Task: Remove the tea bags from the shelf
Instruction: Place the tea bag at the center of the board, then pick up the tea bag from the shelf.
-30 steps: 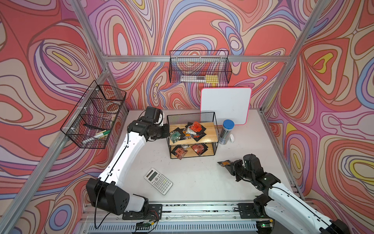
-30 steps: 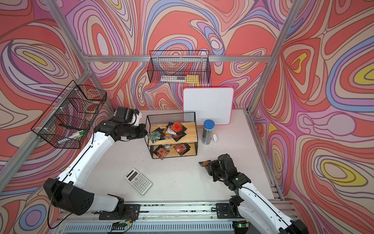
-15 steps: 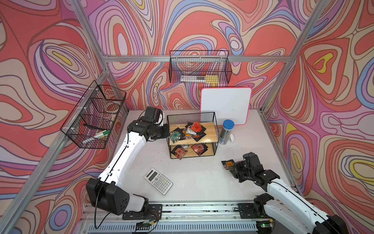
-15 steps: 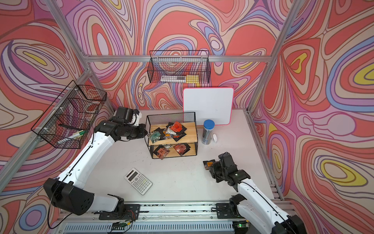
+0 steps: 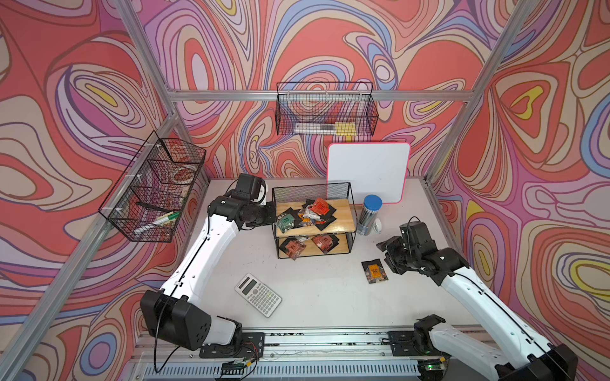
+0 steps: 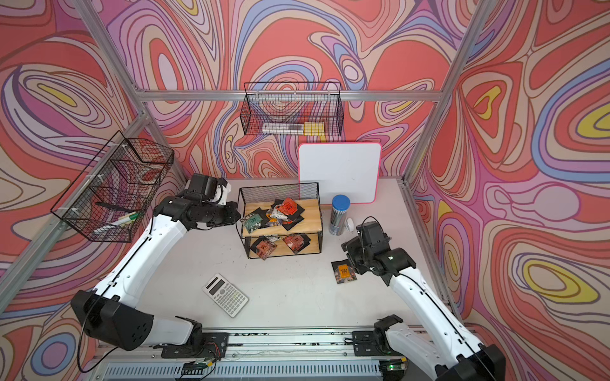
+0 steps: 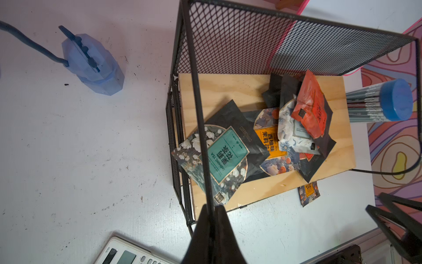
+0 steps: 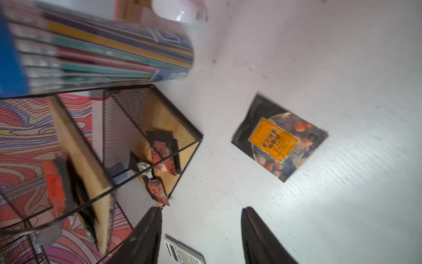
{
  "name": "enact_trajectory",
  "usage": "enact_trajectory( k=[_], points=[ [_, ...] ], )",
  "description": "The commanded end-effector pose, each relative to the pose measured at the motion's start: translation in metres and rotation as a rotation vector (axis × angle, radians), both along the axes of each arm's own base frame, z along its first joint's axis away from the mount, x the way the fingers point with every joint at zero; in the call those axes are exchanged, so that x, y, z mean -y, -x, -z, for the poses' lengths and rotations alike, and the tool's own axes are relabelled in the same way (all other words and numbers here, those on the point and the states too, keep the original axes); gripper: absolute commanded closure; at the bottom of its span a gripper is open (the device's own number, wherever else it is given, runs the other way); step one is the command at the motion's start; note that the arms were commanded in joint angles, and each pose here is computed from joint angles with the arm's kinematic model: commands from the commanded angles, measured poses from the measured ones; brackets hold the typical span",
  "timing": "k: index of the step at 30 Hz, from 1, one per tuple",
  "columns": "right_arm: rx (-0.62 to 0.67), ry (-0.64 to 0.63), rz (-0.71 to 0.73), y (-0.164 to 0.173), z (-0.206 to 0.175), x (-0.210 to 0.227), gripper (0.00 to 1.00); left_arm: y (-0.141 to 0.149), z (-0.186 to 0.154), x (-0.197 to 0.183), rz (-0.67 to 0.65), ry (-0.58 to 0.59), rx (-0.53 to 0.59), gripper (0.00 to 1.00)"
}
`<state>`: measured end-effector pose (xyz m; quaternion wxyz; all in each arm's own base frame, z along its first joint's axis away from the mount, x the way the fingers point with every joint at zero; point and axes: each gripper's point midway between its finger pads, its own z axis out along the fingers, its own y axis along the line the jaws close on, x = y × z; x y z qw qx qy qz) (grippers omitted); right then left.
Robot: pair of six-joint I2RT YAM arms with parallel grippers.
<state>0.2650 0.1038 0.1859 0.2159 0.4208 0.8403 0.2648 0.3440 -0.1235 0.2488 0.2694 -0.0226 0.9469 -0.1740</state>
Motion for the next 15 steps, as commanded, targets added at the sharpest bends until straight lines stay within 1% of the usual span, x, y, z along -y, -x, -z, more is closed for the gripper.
enact_trajectory(
  k=[1, 4, 6, 8, 11, 14, 15],
  points=[
    [0.153, 0.178, -0.130, -0.021, -0.057, 0.001, 0.43, -0.003, -0.005, -0.001, 0.006, -0.020, 0.024, 1.00],
    [0.257, 0.244, -0.252, -0.044, -0.102, -0.025, 0.43, -0.004, -0.005, -0.001, 0.004, -0.018, 0.025, 1.00],
    [0.290, 0.303, -0.365, -0.058, -0.121, -0.055, 0.42, -0.004, -0.006, -0.001, 0.003, -0.018, 0.027, 1.00],
    [0.297, 0.371, -0.475, -0.070, -0.129, -0.085, 0.38, -0.004, -0.006, -0.001, 0.001, -0.020, 0.028, 1.00],
    [0.258, 0.435, -0.625, -0.089, -0.123, -0.125, 0.33, -0.004, -0.005, -0.002, 0.000, -0.020, 0.028, 1.00],
    [0.237, 0.468, -0.711, -0.107, -0.119, -0.148, 0.31, -0.004, -0.005, -0.002, 0.001, -0.022, 0.027, 1.00],
    [0.207, 0.486, -0.735, -0.116, -0.107, -0.156, 0.29, -0.004, -0.004, -0.002, 0.000, -0.023, 0.026, 1.00]
  ],
)
